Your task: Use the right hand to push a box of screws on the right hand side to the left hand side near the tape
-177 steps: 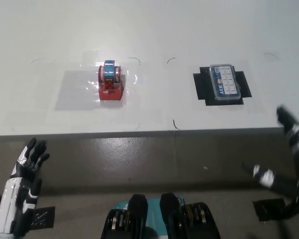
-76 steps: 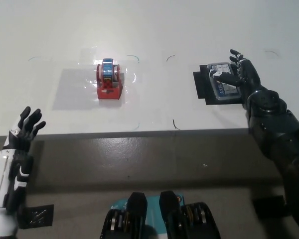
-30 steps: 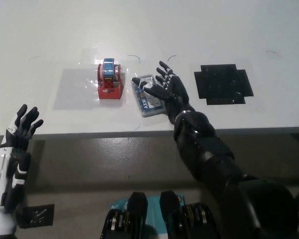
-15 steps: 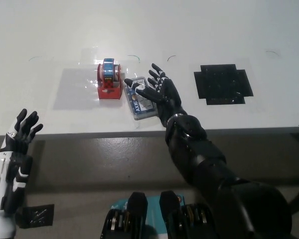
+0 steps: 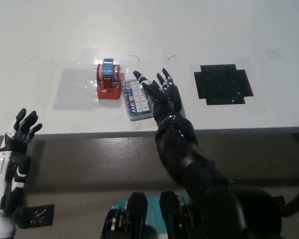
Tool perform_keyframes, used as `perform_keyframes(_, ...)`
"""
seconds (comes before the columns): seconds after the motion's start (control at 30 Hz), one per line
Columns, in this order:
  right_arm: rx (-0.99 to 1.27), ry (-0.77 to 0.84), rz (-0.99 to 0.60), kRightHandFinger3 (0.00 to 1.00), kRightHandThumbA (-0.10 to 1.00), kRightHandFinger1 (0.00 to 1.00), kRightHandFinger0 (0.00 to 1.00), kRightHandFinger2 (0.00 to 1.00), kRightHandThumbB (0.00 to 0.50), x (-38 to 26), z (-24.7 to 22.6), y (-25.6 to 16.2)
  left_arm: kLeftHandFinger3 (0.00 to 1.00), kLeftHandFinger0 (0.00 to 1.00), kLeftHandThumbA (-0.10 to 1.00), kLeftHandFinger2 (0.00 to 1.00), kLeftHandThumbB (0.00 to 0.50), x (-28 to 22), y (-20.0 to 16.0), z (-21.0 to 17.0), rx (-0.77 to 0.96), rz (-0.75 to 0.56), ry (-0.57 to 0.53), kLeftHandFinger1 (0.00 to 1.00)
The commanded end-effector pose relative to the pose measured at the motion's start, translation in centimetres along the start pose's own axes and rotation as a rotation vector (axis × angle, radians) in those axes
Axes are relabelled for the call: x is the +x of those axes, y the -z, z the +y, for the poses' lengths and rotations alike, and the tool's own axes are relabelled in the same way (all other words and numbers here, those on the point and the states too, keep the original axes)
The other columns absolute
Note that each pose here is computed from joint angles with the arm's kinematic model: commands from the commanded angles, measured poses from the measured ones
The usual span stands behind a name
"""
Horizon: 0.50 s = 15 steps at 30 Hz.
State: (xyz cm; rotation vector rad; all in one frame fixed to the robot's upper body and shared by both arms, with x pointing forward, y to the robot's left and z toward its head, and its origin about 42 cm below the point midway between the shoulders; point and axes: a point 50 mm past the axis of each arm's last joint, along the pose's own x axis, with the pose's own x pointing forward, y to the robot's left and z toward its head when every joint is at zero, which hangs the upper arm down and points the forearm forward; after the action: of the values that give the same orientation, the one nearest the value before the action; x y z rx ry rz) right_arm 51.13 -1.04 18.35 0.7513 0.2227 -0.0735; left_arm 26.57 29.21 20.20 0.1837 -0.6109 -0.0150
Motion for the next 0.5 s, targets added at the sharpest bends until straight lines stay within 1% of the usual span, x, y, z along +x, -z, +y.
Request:
perform_keyframes(0.0,0.188,0.038,0.0,1.0,1.0,1.0,1.0,1.0,0.105,-0.1,3.5,-1.0,1.0,1.0,0.86,1.0,0.036,0.6,-0.9,0.4,0.016,-0.055,-0.019,1.0)
perform_keyframes(0.07,0.216,0.044,0.032,1.0,1.0,1.0,1.0,1.0,0.127,0.0,3.8,-1.1,1.0,1.0,0.86,1.0,0.037,0.8,-0.9,0.4,0.004,-0.058,-0.019,1.0)
perform_keyframes(0.1,0.235,0.052,0.037,1.0,1.0,1.0,1.0,1.0,0.11,0.0,3.9,-1.0,1.0,1.0,0.85,1.0,0.045,0.8,-0.9,0.4,-0.007,-0.056,-0.02,1.0)
perform_keyframes(0.13,0.241,0.054,0.039,1.0,1.0,1.0,1.0,1.0,0.104,0.0,4.0,-1.0,1.0,1.0,0.85,1.0,0.043,0.9,-0.9,0.4,-0.005,-0.058,-0.02,1.0)
perform_keyframes(0.17,0.248,0.06,0.044,1.0,1.0,1.0,1.0,1.0,0.11,-0.1,4.0,-0.9,1.0,1.0,0.85,1.0,0.042,0.9,-0.8,0.4,-0.003,-0.059,-0.018,1.0)
perform_keyframes(0.23,0.272,0.055,0.058,1.0,1.0,1.0,1.0,1.0,0.139,-0.2,4.2,-0.7,1.0,1.0,0.85,1.0,0.047,1.0,-0.8,0.4,0.001,-0.059,-0.018,1.0)
perform_keyframes(0.37,0.287,0.05,0.09,1.0,1.0,1.0,1.0,1.0,0.151,-0.4,4.8,-0.3,1.0,1.0,0.85,1.0,0.046,1.2,-0.8,0.5,0.006,-0.068,-0.02,1.0)
perform_keyframes(0.4,0.291,0.044,0.097,1.0,1.0,1.0,1.0,1.0,0.141,-0.4,4.9,-0.1,1.0,1.0,0.85,1.0,0.045,1.2,-0.8,0.5,0.01,-0.068,-0.022,1.0)
perform_keyframes(0.47,0.272,0.04,0.105,1.0,1.0,1.0,1.0,1.0,0.158,-0.5,5.2,0.0,1.0,1.0,0.87,1.0,0.045,1.4,-0.9,0.5,0.018,-0.07,-0.019,1.0)
